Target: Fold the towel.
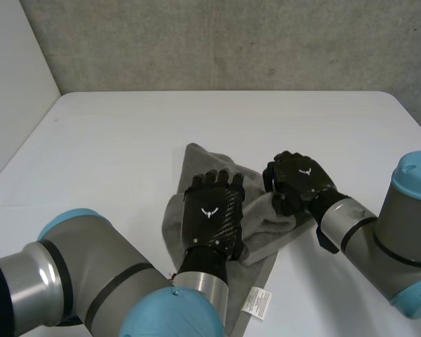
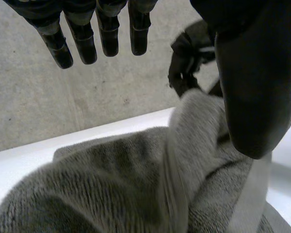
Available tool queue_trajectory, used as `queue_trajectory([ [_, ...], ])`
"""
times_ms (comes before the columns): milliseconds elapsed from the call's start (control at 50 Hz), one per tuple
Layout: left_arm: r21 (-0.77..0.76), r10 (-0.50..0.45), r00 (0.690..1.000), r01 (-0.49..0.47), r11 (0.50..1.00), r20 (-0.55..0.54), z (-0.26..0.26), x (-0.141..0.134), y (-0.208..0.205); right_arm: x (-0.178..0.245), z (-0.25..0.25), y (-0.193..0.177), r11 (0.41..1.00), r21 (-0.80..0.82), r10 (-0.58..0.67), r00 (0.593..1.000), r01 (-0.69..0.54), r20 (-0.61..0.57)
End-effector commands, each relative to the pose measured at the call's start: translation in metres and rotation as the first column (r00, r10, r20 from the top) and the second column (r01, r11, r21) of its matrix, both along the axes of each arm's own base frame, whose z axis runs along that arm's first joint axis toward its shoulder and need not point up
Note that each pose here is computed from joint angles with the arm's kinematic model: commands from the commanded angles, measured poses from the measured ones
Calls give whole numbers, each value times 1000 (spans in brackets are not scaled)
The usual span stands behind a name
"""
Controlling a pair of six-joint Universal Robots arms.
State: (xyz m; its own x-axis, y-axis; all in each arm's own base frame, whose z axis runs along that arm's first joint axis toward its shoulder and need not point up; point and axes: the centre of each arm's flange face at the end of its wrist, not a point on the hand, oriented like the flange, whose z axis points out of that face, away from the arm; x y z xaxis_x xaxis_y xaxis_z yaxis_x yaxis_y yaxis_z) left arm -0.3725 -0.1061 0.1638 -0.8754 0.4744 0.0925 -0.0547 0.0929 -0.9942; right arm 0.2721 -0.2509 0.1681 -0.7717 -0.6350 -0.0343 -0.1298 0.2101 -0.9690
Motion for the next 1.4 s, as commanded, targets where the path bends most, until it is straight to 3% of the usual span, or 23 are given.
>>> queue_trajectory([
  [20,18,22,999,-23,1000,43,-25,-5,-7,-1,21,-13,998,-63,-15,999,18,38],
  [140,4,101,994,-102,995,37,-27,-5,-20,-12,46,-12,991,-124,-47,996,57,79],
  [320,-36,184,983,-183,982,15,-35,-11,-54,-26,58,-11,991,-53,-107,974,119,202],
  [560,-204,263,962,-244,948,70,-38,-17,-85,-33,94,-4,980,-143,-98,963,137,252],
  [700,-208,288,952,-263,942,102,-41,-6,-89,-46,124,-9,955,-232,-111,950,183,290],
  [800,-214,299,949,-273,938,100,-33,0,-91,-54,130,-16,947,-248,-129,948,205,293],
  [960,-239,353,934,-332,913,54,-7,15,-117,-48,107,-29,966,-223,-79,970,132,231],
  [1040,-250,342,939,-320,914,46,1,19,-127,-45,90,-37,968,-226,-76,987,107,143],
  [1140,-270,258,965,-235,934,53,15,24,-145,-41,81,-39,965,-246,-73,994,90,77],
  [1360,-237,193,972,-159,959,132,19,52,-191,-39,80,-35,965,-250,-67,996,79,59],
  [1400,-222,136,979,-100,970,151,19,59,-204,-38,80,-35,965,-250,-64,996,76,56],
])
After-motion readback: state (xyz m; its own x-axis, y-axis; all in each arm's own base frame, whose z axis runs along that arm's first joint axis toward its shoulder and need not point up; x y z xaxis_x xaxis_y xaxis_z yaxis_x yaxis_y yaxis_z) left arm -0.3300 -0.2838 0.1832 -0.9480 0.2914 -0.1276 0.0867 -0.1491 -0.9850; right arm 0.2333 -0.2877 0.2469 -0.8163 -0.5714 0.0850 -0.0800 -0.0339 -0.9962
